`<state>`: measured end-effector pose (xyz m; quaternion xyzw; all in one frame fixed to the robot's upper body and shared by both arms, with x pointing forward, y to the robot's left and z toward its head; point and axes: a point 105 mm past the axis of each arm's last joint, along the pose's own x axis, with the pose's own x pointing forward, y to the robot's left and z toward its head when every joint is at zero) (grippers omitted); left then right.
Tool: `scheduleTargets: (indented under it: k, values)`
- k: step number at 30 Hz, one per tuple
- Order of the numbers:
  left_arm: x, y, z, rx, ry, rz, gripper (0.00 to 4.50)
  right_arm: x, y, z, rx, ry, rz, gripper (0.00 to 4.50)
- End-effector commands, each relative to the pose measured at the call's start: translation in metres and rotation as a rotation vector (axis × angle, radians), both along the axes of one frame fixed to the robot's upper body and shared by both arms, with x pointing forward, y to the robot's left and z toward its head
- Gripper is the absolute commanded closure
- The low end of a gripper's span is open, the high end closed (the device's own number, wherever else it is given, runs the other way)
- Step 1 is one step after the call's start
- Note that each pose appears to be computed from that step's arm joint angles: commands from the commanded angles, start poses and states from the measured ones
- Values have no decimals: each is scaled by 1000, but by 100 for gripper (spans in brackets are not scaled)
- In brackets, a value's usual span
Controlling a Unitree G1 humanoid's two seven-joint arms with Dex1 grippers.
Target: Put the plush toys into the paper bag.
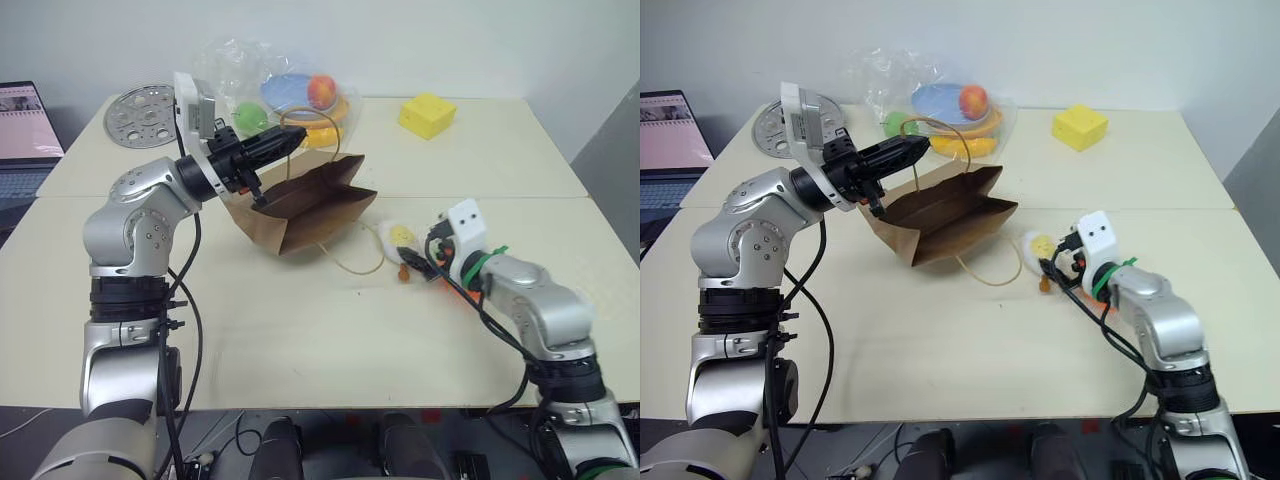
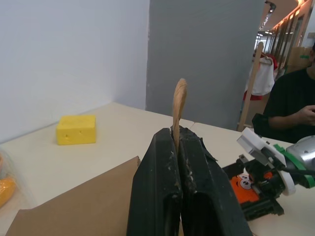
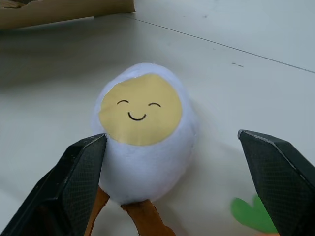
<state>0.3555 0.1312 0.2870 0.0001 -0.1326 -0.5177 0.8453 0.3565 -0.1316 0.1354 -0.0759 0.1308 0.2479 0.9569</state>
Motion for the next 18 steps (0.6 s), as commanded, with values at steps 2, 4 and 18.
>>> scheduleTargets:
  k: [2,4,18]
  values:
    - [-8,-3,10,19,-58,-13,450,5,-2,11,24,-35,-35,4]
    - [-8,-3,11,18,-59,-13,450,6,-3,11,23,-35,-45,4]
    - [-8,1,12,31,-57,1,450,-2,1,8,12,-27,19,376]
